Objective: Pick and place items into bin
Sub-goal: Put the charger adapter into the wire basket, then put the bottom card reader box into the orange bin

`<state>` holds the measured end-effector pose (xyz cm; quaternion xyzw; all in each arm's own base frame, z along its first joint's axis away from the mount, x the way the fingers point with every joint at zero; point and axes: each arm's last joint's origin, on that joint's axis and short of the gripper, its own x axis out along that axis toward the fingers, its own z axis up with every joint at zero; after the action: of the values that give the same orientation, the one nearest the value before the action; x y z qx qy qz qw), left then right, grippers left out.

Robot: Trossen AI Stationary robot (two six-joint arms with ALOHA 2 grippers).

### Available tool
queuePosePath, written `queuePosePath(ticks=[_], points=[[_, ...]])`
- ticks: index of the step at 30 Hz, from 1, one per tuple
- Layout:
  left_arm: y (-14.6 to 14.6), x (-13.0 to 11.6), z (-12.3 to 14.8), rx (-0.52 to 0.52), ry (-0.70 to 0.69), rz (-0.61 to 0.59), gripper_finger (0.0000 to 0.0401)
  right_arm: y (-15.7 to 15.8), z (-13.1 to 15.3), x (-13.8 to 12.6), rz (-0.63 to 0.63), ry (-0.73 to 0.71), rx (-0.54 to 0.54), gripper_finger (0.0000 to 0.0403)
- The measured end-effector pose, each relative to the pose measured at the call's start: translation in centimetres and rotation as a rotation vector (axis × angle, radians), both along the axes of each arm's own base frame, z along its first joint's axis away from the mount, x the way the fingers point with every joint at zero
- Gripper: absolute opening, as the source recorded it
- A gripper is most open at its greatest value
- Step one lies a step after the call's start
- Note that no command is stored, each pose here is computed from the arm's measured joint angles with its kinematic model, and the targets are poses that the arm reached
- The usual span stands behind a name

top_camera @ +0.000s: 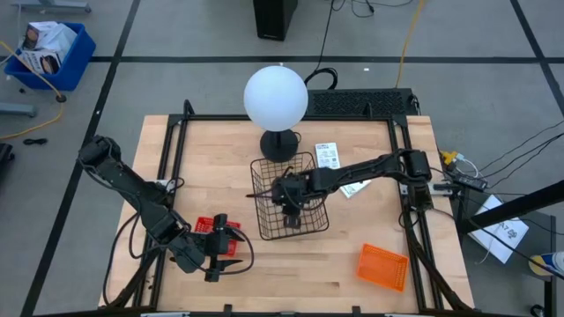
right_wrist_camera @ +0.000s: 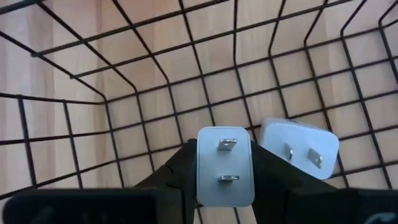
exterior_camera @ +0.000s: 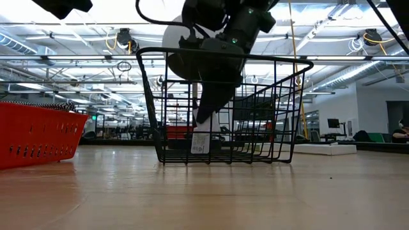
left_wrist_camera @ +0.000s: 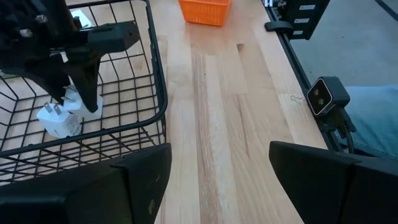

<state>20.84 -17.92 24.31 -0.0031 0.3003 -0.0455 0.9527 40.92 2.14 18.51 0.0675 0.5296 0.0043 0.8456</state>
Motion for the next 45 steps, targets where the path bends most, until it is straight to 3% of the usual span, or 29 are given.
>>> queuePosePath(ticks=[5,22,31,45], points=[[0.0,0.0,0.0,-0.001,0.0,0.001,0.0274,-0.5,-1.4,-0.6,-0.029,0.033,0.006,0.0101],[0.0,0.0,0.0,0.0,0.0,0.0,0.0274,-0.5,-2.0,-0.7,-0.031,0.01,0.009,0.0125],[0.0,0.0,0.0,0.001,0.0,0.0,0.0274,0.0,-0.7,-1.1,-0.015,-0.016,0.008,0.0131],[0.0,0.0,0.0,0.005,-0.001,-0.003,0.0274,1.6,5.1,-3.2,0.008,-0.144,0.031,0.0127]])
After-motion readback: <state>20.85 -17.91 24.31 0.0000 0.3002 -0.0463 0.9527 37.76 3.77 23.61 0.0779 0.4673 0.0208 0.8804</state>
